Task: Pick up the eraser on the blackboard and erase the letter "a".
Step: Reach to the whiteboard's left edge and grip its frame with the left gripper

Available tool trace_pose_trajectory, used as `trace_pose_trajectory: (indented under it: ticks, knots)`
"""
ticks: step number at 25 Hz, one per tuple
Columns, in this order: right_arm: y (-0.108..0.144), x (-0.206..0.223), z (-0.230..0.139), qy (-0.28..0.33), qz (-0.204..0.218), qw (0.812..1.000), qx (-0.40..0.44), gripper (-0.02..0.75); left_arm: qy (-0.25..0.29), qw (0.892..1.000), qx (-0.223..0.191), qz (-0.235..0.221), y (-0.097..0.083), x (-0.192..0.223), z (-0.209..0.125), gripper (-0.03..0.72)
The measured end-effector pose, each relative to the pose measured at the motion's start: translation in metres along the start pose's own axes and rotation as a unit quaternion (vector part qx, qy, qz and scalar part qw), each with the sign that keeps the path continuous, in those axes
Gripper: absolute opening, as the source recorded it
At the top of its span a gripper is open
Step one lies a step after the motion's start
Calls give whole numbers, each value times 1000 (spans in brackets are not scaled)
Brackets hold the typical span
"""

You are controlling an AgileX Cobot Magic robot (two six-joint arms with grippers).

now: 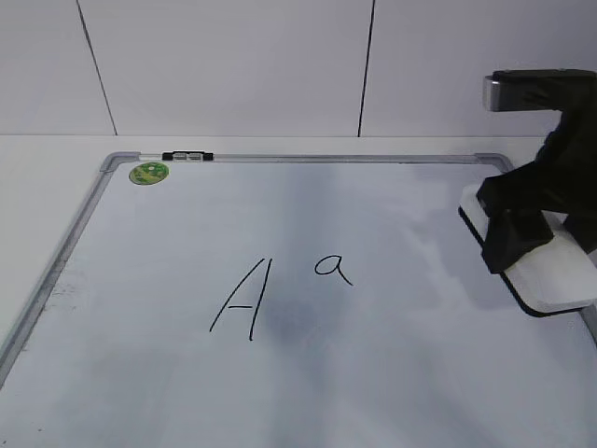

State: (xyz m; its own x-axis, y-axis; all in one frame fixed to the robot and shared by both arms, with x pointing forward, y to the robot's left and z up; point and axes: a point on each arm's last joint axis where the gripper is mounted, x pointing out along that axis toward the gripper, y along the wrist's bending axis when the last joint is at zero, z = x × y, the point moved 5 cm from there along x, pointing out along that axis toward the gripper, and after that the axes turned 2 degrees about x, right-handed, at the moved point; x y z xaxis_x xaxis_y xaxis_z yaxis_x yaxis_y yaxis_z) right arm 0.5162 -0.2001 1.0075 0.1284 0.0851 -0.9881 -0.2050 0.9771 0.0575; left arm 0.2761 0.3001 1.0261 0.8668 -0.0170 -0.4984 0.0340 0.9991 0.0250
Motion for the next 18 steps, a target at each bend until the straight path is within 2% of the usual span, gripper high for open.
trace_pose_trajectory:
  ticks: [13,18]
  knots:
    - [43,26,18,39,-4,997,-69,561,2,1000,-7,-14,-4,1,0,235]
    - [46,33,20,48,-7,996,-75,561,43,999,-8,-16,-4,11,2,236]
